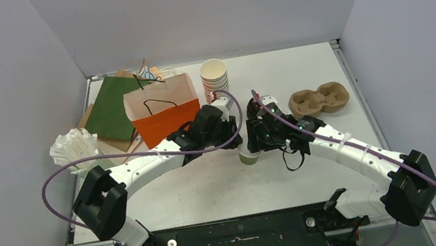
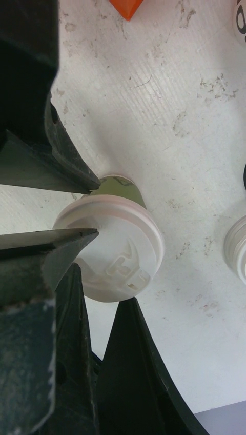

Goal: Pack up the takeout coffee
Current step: Close the cup lid on the coffee cup.

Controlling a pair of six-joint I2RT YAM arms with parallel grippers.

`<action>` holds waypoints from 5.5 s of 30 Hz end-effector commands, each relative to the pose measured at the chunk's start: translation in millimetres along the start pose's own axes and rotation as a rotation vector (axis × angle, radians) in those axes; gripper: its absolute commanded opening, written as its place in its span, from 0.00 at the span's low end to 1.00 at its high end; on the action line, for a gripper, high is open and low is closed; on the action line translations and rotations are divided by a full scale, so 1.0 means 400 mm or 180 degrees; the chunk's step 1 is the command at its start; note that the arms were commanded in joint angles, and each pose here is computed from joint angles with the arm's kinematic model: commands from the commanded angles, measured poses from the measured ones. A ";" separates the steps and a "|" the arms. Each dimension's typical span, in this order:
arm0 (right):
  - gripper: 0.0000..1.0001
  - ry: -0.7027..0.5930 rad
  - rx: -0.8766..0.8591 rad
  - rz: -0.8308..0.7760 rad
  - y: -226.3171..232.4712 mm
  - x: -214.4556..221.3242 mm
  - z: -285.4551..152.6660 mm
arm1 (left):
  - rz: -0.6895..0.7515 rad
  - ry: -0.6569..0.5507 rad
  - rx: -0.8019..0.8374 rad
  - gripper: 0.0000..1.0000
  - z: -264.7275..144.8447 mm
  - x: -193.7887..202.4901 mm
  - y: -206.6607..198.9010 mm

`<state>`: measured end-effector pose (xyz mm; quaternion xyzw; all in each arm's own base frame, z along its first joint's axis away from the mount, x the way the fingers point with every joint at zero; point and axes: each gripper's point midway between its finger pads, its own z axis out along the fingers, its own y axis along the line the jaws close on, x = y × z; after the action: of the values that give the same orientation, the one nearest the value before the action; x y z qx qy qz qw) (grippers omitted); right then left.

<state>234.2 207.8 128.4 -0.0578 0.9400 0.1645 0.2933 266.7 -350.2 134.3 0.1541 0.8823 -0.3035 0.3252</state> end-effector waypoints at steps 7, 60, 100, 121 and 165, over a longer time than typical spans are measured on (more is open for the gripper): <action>0.57 -0.0299 0.0008 -0.0245 0.004 -0.092 -0.061 | 0.0138 -0.0335 0.0024 0.32 -0.047 -0.100 -0.023; 0.71 -0.0092 -0.1291 -0.0324 0.041 -0.086 0.022 | -0.0763 -0.0525 0.0917 0.06 -0.044 0.029 -0.001; 0.95 -0.0509 -0.0644 -0.1190 0.003 -0.136 -0.044 | -0.0570 -0.0611 0.0942 0.17 -0.077 -0.030 0.007; 0.99 -0.0337 -0.0155 -0.1755 0.055 -0.148 -0.009 | -0.0840 -0.0508 0.1329 0.26 -0.047 -0.004 -0.014; 0.88 -0.0142 -0.0161 -0.1190 -0.023 -0.161 0.009 | -0.1075 -0.0390 0.1605 0.22 -0.005 0.028 -0.043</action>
<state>287.6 200.9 136.9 -0.2525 0.9108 0.1155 0.3055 251.4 -354.4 125.4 0.0530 0.7880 -0.5526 0.2663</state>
